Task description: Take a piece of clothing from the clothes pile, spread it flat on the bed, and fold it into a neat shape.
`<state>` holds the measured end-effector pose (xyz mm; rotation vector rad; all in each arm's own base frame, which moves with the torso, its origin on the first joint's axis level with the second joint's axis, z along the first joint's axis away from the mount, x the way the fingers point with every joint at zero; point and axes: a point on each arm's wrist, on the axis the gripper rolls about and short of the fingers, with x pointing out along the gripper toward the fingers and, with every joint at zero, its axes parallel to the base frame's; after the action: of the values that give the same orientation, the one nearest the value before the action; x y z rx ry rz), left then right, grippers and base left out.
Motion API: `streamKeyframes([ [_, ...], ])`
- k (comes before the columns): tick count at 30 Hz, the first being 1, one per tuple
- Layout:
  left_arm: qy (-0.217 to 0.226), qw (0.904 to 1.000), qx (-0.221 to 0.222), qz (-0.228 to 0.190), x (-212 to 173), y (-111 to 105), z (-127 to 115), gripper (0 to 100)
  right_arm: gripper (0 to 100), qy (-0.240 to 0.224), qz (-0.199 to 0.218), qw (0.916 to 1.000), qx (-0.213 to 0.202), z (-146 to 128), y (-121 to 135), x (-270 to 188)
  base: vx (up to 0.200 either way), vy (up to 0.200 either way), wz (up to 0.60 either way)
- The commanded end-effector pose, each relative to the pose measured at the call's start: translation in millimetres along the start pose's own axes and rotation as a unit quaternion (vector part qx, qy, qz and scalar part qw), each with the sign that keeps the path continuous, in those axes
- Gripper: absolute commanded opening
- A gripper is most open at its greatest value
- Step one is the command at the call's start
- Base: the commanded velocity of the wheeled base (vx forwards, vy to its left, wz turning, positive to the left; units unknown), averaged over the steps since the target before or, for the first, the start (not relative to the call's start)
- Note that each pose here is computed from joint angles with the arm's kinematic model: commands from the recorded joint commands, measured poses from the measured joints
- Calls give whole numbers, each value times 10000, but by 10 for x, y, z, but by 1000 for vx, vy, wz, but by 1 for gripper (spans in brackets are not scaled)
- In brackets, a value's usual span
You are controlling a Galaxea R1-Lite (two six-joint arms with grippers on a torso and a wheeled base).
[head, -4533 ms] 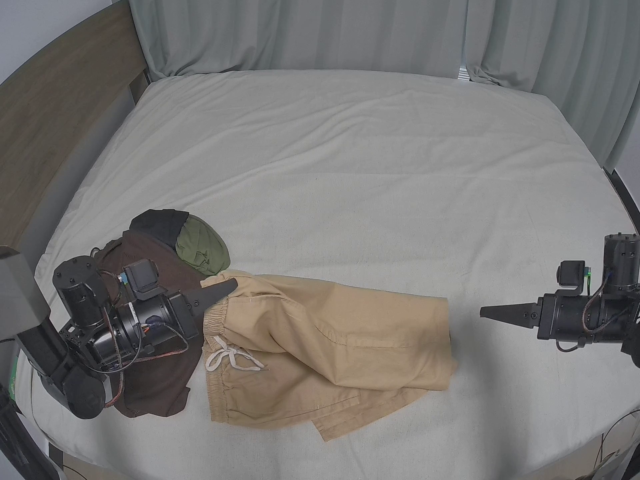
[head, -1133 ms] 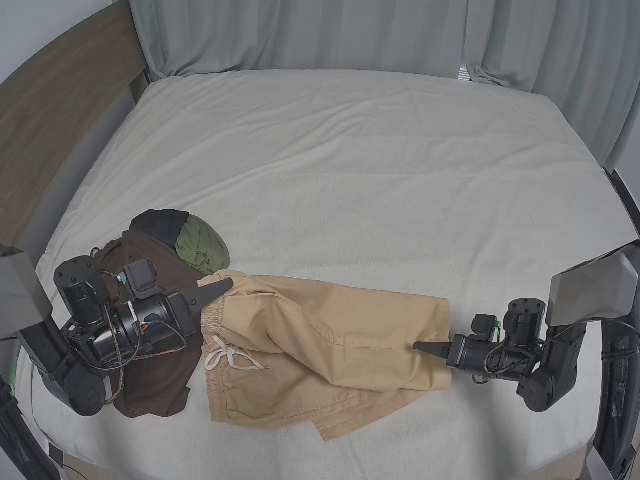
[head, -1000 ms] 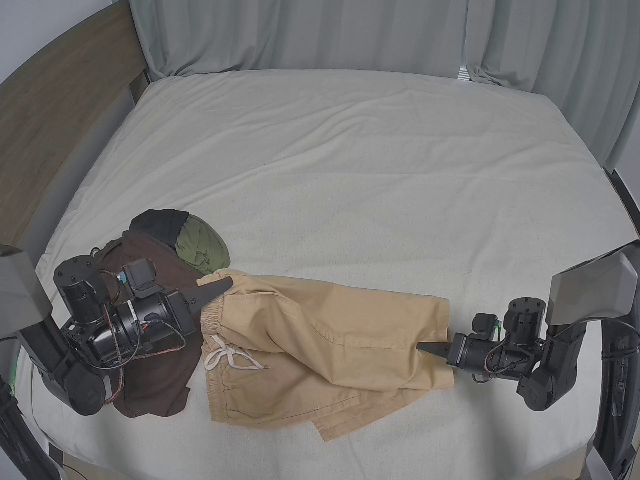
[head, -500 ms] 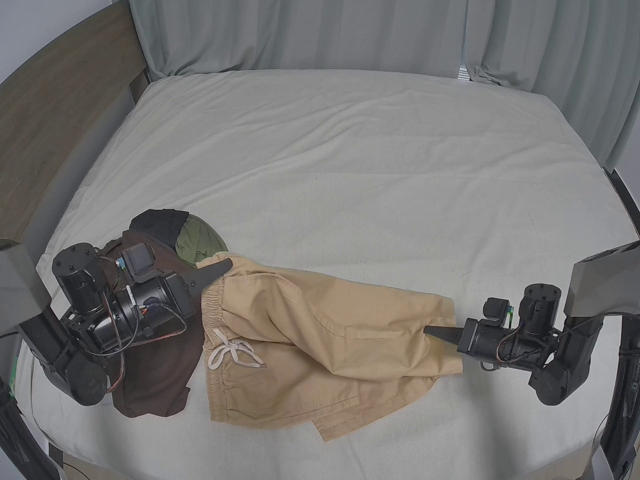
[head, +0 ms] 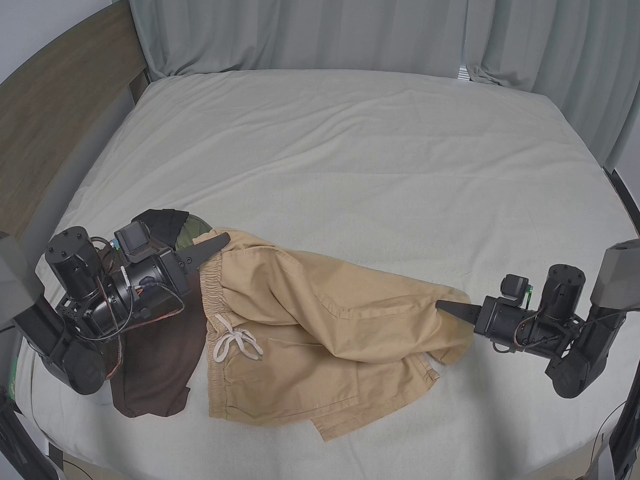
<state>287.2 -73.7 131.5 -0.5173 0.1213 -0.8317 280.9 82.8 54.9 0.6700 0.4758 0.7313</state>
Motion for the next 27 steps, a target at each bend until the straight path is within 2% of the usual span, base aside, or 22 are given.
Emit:
streamKeyframes([
  [1,-178,9998,-33,-78,-15,-77,103,0,0,-276,181,9993,-181,152,148,-98,0,0,0],
  [9,-269,9996,-21,-96,-41,-108,158,0,0,-482,379,9979,-215,272,276,-170,0,0,0],
  [15,-372,9991,76,-165,-74,-177,229,0,0,-678,582,9952,-407,375,416,-226,0,0,0],
  [22,-460,9985,182,-224,-89,-224,282,0,0,-1036,910,9890,-528,541,677,-377,0,0,0],
  [27,-461,9984,242,-230,-95,-226,285,0,0,-1210,993,9861,-553,621,746,-447,0,0,0],
])
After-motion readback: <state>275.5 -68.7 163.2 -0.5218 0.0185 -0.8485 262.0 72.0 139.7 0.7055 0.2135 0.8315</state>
